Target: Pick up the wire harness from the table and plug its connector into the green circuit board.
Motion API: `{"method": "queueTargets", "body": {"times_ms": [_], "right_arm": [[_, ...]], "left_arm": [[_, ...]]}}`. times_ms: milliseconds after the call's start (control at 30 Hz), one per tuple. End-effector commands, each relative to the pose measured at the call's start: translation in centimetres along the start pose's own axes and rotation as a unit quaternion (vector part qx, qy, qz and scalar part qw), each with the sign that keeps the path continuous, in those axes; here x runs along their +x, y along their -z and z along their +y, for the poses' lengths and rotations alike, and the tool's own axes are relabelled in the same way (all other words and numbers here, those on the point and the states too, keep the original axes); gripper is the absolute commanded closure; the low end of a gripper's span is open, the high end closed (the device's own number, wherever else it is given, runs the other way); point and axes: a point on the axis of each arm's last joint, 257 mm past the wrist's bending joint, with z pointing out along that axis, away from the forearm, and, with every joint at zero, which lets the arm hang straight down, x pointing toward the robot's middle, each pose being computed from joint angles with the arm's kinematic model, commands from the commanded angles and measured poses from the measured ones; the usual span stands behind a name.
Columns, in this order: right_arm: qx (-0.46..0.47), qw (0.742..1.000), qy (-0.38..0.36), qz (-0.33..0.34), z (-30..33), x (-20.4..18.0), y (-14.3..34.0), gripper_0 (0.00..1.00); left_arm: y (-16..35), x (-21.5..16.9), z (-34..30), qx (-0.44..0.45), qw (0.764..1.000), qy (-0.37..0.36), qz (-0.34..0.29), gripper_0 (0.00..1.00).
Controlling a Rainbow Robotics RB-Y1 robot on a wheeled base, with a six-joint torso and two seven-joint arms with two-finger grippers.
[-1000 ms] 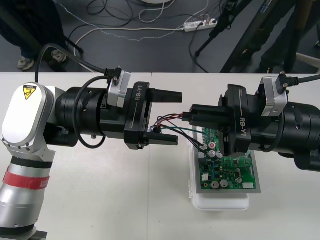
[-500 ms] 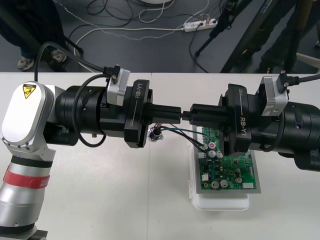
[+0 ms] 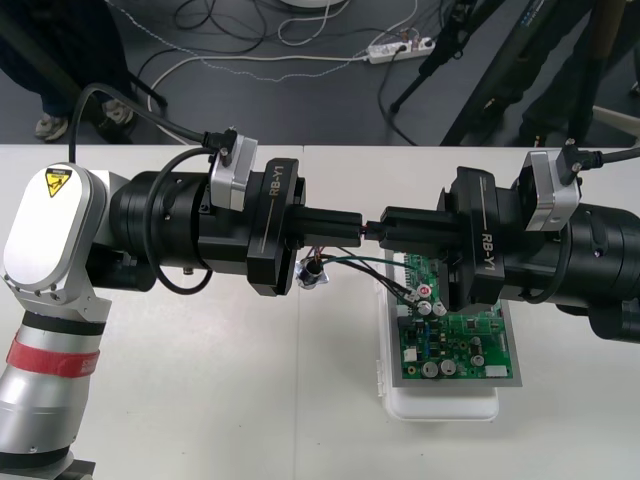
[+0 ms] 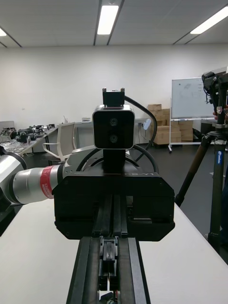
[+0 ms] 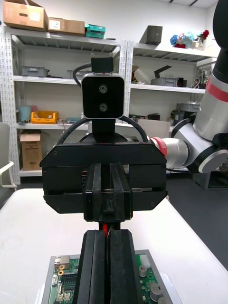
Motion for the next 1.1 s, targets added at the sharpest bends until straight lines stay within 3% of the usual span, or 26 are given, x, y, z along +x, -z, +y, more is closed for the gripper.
{"method": "queueTargets", "body": {"times_ms": [33,67,100,133,167,200,233,800,1100], "right_arm": [[-0.018,1.0,0.016,-0.013,1.5,-0.9,-0.6,0.98],[-0.018,1.0,0.016,-0.014,1.5,-1.0,-0.6,0.95],[-0.017,1.0,0.016,-0.018,1.4,-1.1,-0.5,0.76],[-0.014,1.0,0.01,-0.021,1.2,-1.1,-0.4,0.36],[-0.014,1.0,0.008,-0.024,1.1,-1.2,-0.4,0.24],[-0.013,1.0,0.004,-0.027,1.1,-1.2,-0.3,0.03],[-0.012,1.0,0.005,-0.026,1.0,-1.2,-0.2,0.0],[-0.013,1.0,0.016,-0.003,0.5,-0.2,1.4,0.0],[-0.038,0.999,0.005,0.037,0.8,1.7,4.6,0.0]], "left_arm": [[-1.8,-2.4,0.7,0.004,0.998,-0.052,-0.026,1.0],[-1.8,-2.4,0.8,0.003,0.998,-0.052,-0.026,1.0],[-1.8,-2.4,0.8,0.003,0.998,-0.052,-0.026,1.0],[-1.8,-2.4,0.8,0.003,0.998,-0.052,-0.026,1.0],[-1.8,-2.4,0.8,0.003,0.998,-0.052,-0.026,1.0],[-1.8,-2.4,0.7,0.004,0.998,-0.052,-0.026,1.0],[-1.8,-2.4,0.7,0.004,0.998,-0.052,-0.025,1.0],[-1.1,-2.1,0.9,-0.002,0.999,-0.051,-0.019,1.0],[0.6,-1.8,0.6,-0.006,0.999,-0.037,-0.016,1.0]]}}
